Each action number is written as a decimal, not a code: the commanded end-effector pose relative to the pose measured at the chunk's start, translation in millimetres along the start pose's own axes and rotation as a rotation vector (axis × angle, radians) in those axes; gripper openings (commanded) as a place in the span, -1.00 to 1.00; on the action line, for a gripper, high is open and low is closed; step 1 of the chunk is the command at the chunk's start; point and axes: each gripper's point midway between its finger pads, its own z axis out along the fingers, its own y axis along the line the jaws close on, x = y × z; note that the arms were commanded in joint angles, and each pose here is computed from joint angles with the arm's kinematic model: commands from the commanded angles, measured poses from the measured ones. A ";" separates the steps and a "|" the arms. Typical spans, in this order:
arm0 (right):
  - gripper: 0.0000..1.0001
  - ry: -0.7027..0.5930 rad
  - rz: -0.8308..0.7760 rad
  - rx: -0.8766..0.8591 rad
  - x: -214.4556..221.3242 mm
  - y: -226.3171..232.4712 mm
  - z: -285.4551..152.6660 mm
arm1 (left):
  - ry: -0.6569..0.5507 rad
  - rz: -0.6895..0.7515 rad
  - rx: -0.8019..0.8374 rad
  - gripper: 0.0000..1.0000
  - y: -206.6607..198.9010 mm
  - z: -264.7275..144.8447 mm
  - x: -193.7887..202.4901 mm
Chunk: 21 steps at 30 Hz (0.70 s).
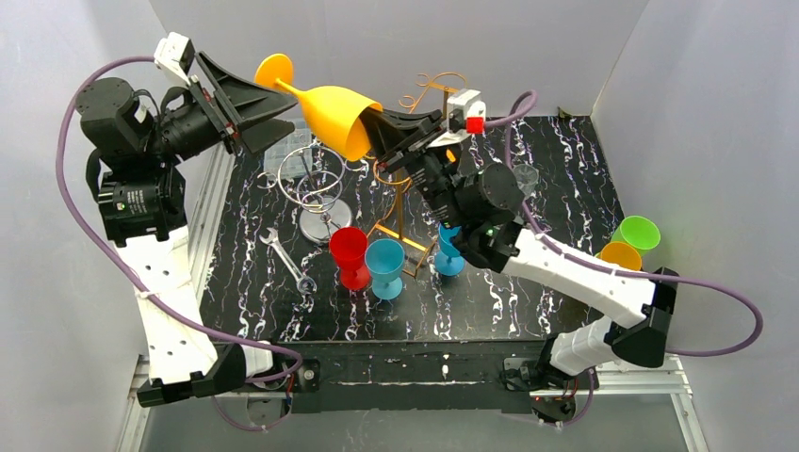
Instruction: Place the wine glass upside down on the wine glass rack
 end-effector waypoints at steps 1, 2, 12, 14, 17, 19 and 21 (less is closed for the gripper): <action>-0.97 -0.150 0.071 -0.064 -35.4 24.7 6.5 | -0.025 -0.009 -0.022 0.99 13.9 0.4 -0.4; -0.97 -0.143 0.071 -0.072 -32.2 26.8 5.5 | -0.033 -0.004 -0.033 0.99 18.5 1.2 -1.8; -0.97 -0.042 0.023 -0.059 20.1 32.9 -20.2 | -0.086 0.155 0.020 -0.26 -5.3 1.5 -23.5; -0.97 -0.016 -0.007 -0.063 33.4 40.1 -23.6 | -0.084 0.168 0.032 -0.55 -10.2 0.5 -23.7; -0.97 0.017 -0.089 -0.094 51.0 53.9 -27.1 | -0.080 0.195 0.052 -0.85 -15.7 -0.2 -22.9; -0.97 0.064 -0.141 -0.087 63.4 57.3 -27.4 | -0.077 0.218 0.063 -0.98 -18.4 -1.1 -21.7; -0.97 0.102 -0.165 -0.081 74.6 55.4 -31.0 | -0.073 0.229 0.070 -0.99 -19.6 -2.3 -19.5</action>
